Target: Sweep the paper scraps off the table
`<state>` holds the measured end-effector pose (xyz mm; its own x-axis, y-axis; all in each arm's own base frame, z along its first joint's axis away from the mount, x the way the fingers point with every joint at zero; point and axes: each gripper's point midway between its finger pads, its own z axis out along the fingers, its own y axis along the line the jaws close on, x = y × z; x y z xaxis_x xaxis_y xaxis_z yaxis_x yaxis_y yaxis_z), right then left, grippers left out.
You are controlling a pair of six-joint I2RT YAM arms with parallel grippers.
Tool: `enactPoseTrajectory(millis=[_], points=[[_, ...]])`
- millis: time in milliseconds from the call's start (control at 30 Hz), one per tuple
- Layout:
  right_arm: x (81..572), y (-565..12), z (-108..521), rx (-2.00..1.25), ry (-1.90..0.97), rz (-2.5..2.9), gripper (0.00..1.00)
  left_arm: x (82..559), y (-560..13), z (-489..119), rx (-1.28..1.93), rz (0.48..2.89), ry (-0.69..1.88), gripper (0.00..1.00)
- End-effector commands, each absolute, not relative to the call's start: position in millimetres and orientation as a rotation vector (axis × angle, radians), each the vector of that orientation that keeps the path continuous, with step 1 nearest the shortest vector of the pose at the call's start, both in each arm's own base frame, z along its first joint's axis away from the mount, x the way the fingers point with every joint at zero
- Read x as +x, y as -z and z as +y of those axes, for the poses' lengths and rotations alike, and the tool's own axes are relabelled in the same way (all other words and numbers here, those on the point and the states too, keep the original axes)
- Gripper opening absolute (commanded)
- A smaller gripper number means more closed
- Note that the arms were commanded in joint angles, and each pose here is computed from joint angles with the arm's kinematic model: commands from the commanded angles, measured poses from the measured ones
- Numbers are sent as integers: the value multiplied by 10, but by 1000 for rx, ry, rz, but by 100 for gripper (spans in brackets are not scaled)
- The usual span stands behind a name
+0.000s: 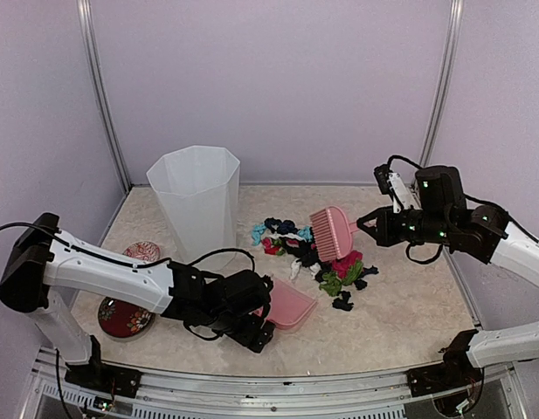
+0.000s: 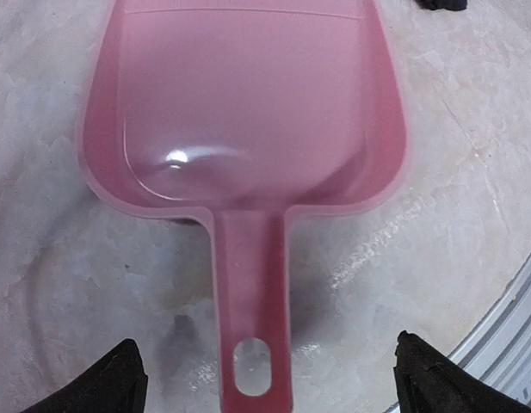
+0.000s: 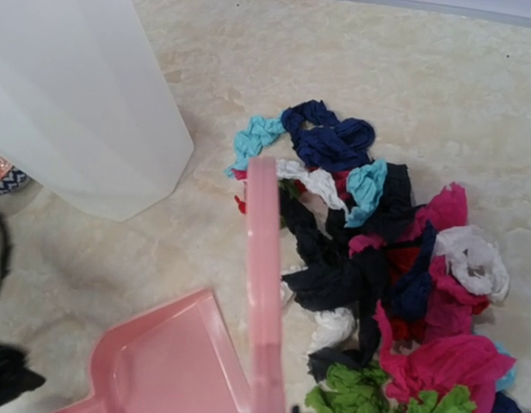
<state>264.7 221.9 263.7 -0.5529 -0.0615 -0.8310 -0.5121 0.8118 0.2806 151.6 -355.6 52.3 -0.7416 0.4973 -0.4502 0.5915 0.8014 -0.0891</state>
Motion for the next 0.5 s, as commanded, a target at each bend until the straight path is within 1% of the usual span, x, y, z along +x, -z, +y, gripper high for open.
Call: enactPoseTrajectory(millis=[0,133,333,467], points=[[2718,-2685,2246,-406,-644,2056,0,1443,-716,-3729,753,2426,431,99],[2737,-2673,2286,-412,-657,2056,0,1416,-721,-3731,735,2341,411,99],[2728,-2641,2301,-409,-670,2067,0,1575,-729,-3601,623,2255,365,98],[2713,-2651,2297,-406,-677,2069,0,1639,-686,-3606,617,2234,373,97]])
